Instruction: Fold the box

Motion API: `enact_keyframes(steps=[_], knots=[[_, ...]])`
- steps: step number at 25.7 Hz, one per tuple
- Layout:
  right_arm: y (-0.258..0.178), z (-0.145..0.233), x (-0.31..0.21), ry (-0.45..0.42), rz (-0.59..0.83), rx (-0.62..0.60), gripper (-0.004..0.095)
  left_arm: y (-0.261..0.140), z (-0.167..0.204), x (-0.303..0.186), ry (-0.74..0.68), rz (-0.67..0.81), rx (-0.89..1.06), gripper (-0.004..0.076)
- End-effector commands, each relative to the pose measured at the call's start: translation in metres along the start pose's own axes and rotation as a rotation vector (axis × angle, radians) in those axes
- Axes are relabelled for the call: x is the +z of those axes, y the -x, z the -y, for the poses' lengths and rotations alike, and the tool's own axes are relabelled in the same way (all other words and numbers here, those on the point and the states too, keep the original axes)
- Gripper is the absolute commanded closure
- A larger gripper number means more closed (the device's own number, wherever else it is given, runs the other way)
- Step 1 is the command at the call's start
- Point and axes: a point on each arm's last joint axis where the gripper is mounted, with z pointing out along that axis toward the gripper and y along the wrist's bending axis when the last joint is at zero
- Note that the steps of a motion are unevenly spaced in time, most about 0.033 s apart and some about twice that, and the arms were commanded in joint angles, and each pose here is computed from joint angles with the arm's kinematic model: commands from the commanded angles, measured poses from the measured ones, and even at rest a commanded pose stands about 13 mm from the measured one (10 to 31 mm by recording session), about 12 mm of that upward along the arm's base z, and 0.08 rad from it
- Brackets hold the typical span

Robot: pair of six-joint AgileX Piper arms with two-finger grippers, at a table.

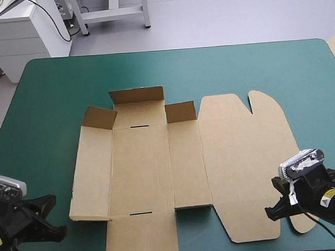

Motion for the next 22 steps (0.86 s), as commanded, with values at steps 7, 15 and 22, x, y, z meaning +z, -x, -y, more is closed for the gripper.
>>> enact_keyframes(steps=[7, 15, 22], knots=[[0.01, 0.0, -0.006, -0.01, 0.075, 0.008, 0.0924, 0.05, 0.002, 0.063, 0.005, -0.087, 0.081, 0.0727], [0.009, 0.001, -0.006, -0.018, 0.073, -0.005, 0.0923, 0.068, 0.005, 0.123, -0.029, -0.184, 0.116, 0.0706], [0.008, 0.003, -0.006, -0.041, 0.051, -0.023, 0.0923, 0.074, 0.003, 0.146, -0.126, -0.216, 0.079, 0.0706]])
